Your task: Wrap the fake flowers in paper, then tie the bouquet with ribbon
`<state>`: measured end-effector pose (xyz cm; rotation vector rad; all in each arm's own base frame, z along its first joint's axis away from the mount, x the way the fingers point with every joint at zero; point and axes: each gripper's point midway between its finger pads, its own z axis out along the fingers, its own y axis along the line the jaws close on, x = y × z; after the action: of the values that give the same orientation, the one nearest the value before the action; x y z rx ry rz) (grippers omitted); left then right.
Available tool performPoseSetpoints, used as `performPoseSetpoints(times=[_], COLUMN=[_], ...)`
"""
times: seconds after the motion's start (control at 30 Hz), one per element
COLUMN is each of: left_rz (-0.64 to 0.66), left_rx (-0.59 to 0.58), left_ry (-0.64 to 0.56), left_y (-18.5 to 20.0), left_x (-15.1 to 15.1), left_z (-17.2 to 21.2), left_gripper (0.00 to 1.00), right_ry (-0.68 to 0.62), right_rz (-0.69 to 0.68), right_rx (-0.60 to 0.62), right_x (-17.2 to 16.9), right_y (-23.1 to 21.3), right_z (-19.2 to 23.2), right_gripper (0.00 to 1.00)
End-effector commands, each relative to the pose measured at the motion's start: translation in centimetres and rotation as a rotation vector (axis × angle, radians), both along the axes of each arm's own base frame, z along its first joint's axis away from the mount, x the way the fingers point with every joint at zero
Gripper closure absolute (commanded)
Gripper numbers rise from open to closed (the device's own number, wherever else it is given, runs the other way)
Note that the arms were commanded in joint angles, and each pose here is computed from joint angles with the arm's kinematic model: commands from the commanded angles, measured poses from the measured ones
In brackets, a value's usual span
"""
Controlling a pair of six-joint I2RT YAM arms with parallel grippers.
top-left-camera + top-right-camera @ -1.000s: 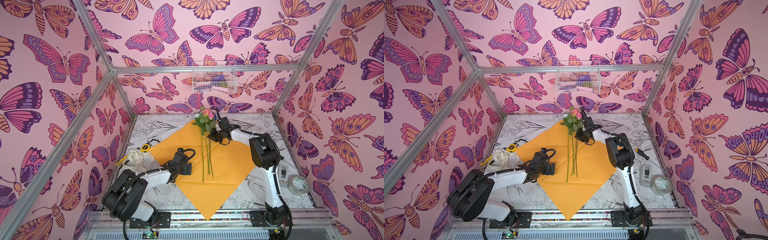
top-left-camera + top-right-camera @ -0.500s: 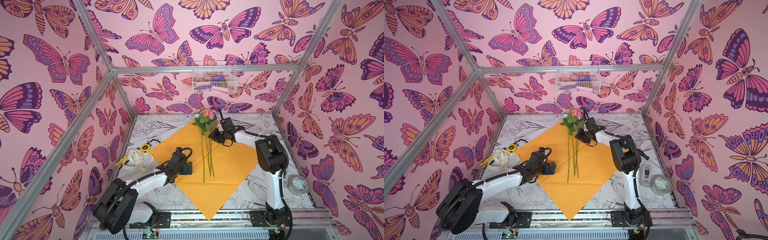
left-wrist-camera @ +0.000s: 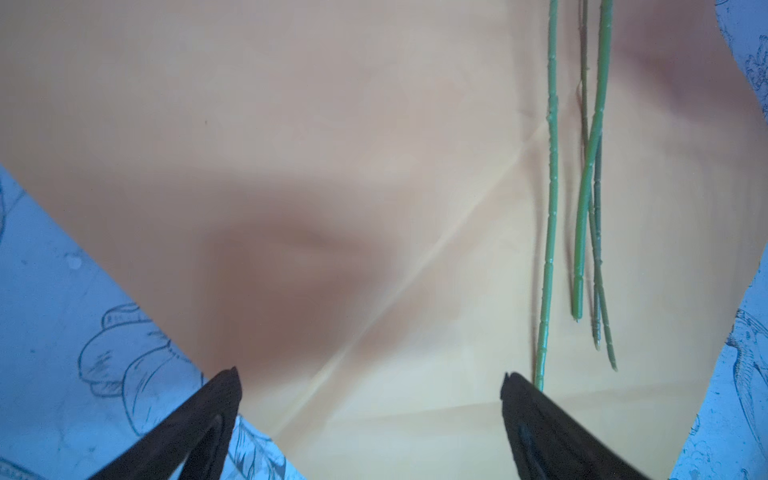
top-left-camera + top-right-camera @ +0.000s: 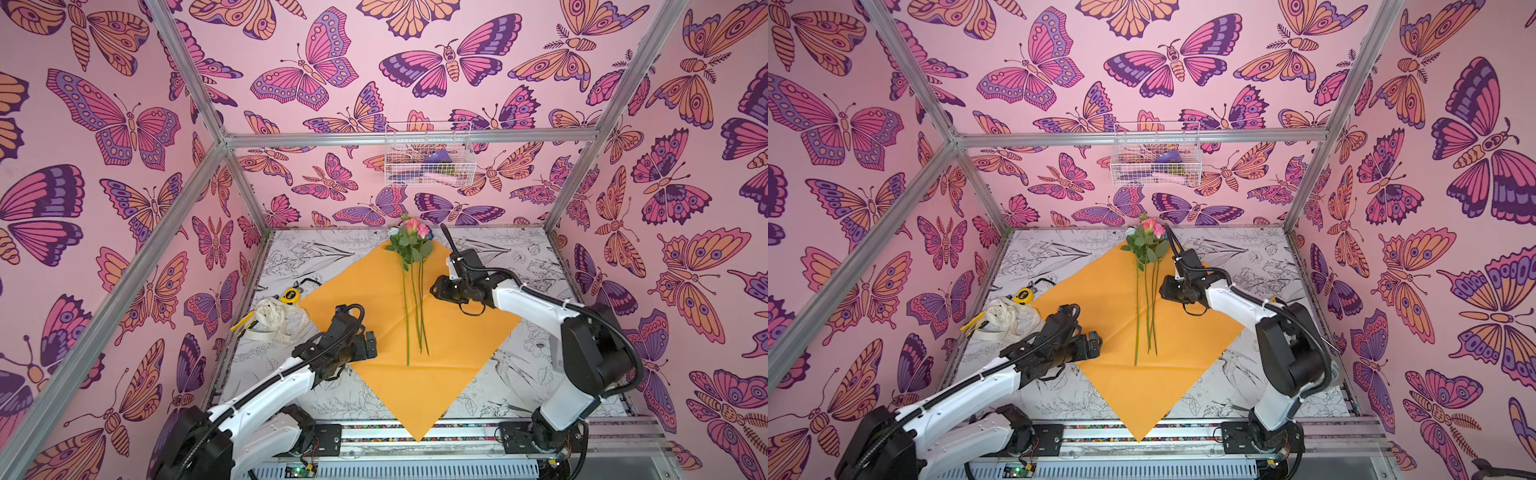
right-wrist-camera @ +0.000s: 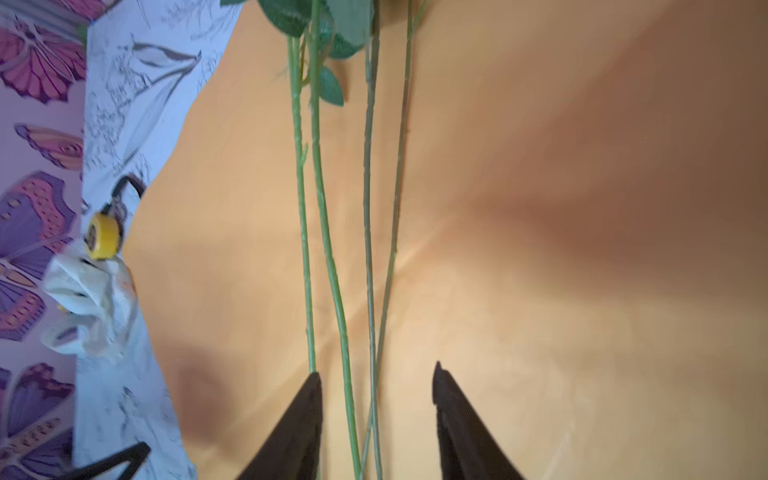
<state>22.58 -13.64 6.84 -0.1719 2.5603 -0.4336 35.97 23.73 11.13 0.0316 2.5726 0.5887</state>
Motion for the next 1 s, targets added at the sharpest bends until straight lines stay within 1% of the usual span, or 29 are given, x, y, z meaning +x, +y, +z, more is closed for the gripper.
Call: performPoseSetpoints(times=[0.0, 0.1, 0.2, 0.27, 0.37, 0.47, 0.5, 0.53, 0.57, 0.7, 0.8, 0.9, 0.93, 0.97], left_rz=[0.04, 0.037, 0.021, 0.023, 0.038, 0.058, 0.064, 0.071, 0.079, 0.111, 0.144, 0.16, 0.162, 0.161], left_rx=[-0.004, 0.007, 0.045, 0.056, 0.046, 0.037, 0.035, 0.036, 0.038, 0.06, 0.076, 0.082, 0.082, 0.084], left_ry=[0.096, 0.109, 0.101, 0.104, 0.112, 0.105, 0.105, 0.101, 0.1, 0.092, 0.081, 0.066, 0.06, 0.06], left_y=[1.0, 1.2, 1.3, 1.4, 1.3, 1.5, 1.6, 1.6, 1.7, 2.2, 2.5, 2.7, 2.7, 2.6], left_x=[-2.6, -3.6, -4.1, -4.4, -4.7, -4.8, -4.8, -4.8, -4.7, -4.3, -3.9, -3.4, -3.3, -3.3], left_z=[-1.5, -1.6, -1.6, -1.7, -1.9, -1.9, -2.0, -1.9, -1.9, -1.8, -1.6, -1.1, -0.9, -0.8], left_gripper=[0.01, 0.01, 0.0, 0.0, 0.0, 0.0, 0.0, 0.0, 0.0, 0.0, 0.0, 0.0, 0.0, 0.0], right_ry=[-0.045, -0.106, -0.187, -0.232, -0.278, -0.293, -0.294, -0.297, -0.304, -0.329, -0.328, -0.339, -0.346, -0.347], right_rz=[0.044, 0.129, 0.251, 0.337, 0.467, 0.591, 0.612, 0.642, 0.665, 0.736, 0.779, 0.819, 0.836, 0.845], right_rx=[-0.245, -0.352, -0.451, -0.495, -0.519, -0.523, -0.526, -0.531, -0.531, -0.538, -0.571, -0.649, -0.708, -0.738], right_x=[-3.9, -7.7, -11.7, -14.3, -18.5, -22.2, -23.0, -23.9, -24.7, -27.3, -28.7, -29.9, -30.2, -30.4], right_y=[-2.7, -2.6, -1.6, -0.7, 1.1, 2.5, 2.7, 3.1, 3.6, 5.2, 6.3, 7.4, 7.6, 7.8], right_z=[-0.8, -0.6, -0.2, -0.1, -0.4, -1.3, -1.5, -1.8, -1.9, -2.6, -3.9, -4.8, -5.6, -5.9], right_gripper=[0.49, 0.47, 0.45, 0.42, 0.38, 0.37, 0.36, 0.26, 0.01, 0.0, 0.0, 0.01, 0.01, 0.01])
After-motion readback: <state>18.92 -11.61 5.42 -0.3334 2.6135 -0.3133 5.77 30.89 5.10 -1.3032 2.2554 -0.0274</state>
